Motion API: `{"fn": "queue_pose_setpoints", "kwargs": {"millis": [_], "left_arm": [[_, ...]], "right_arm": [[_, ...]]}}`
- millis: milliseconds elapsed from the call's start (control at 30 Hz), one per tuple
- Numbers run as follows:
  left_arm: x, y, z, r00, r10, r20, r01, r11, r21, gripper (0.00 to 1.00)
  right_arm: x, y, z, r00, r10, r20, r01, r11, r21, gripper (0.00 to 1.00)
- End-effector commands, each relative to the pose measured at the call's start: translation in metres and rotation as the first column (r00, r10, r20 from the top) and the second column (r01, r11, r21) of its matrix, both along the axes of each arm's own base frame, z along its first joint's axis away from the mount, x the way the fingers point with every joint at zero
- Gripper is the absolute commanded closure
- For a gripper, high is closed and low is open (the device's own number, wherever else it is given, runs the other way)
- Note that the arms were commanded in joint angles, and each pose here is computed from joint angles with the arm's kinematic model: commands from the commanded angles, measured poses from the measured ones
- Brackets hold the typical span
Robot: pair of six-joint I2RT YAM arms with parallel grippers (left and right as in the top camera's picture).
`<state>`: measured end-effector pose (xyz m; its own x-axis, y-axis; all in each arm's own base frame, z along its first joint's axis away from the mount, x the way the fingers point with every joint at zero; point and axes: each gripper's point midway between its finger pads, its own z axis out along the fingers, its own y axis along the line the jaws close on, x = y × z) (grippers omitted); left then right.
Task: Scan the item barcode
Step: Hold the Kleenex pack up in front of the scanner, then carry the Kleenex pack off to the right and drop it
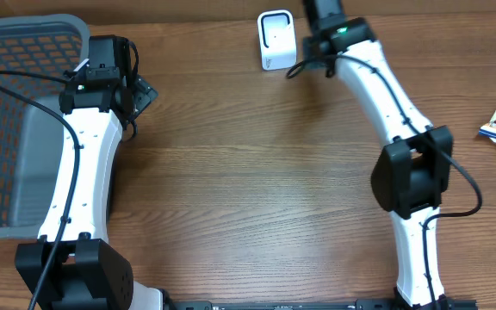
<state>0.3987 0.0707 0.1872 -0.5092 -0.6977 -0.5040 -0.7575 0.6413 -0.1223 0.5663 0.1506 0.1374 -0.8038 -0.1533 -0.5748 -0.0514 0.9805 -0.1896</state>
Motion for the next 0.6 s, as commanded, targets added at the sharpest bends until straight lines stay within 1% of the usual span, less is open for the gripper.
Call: {"fn": "queue_pose_setpoints", "kwargs": {"millis": [0,67,100,167,233,300,333,367,467,567], "left_arm": [[0.001,0.009,0.011,0.999,0.031,0.024,-0.031,0.999,0.029,0.0],[0.001,0.009,0.011,0.999,0.031,0.024,-0.031,0.999,0.029,0.0],[0.001,0.01,0.011,0.999,0.031,0.024,-0.031,0.999,0.03,0.0],[0.001,0.01,0.011,0.999,0.031,0.024,-0.031,0.999,0.03,0.0],[0.001,0.009,0.011,0.999,0.031,0.024,-0.031,0.999,0.029,0.0],[0.001,0.01,0.011,0.999,0.031,0.024,-0.031,0.999,0.03,0.0],[0.001,0.01,0.011,0.999,0.031,0.024,-0.031,0.999,0.03,0.0],[0.001,0.009,0.011,0.999,0.031,0.024,-0.031,0.999,0.029,0.0],[0.001,0.009,0.011,0.999,0.031,0.024,-0.031,0.999,0.029,0.0],[0.001,0.009,0.011,0.999,0.031,0.024,-0.031,0.999,0.029,0.0]], "right_arm": [[0.017,0.023,0.038,0.974,0.191,0.12,-0.156,0.954,-0.258,0.96],[0.026,0.04,0.05,0.944,0.287,0.161,-0.226,0.922,-0.315,0.96],[0.035,0.054,0.063,0.911,0.359,0.205,-0.269,0.891,-0.365,0.96],[0.041,0.064,0.071,0.878,0.42,0.229,-0.308,0.863,-0.4,0.96],[0.045,0.074,0.07,0.842,0.489,0.229,-0.365,0.827,-0.427,0.96],[0.047,0.079,0.062,0.811,0.555,0.186,-0.418,0.772,-0.479,0.96],[0.048,0.077,0.058,0.805,0.569,0.165,-0.43,0.753,-0.498,0.96],[0.05,0.074,0.049,0.794,0.595,0.125,-0.454,0.716,-0.53,0.96],[0.054,0.073,0.044,0.794,0.594,0.124,-0.452,0.715,-0.533,0.96],[0.055,0.074,0.04,0.78,0.617,0.105,-0.473,0.692,-0.545,0.96]]}}
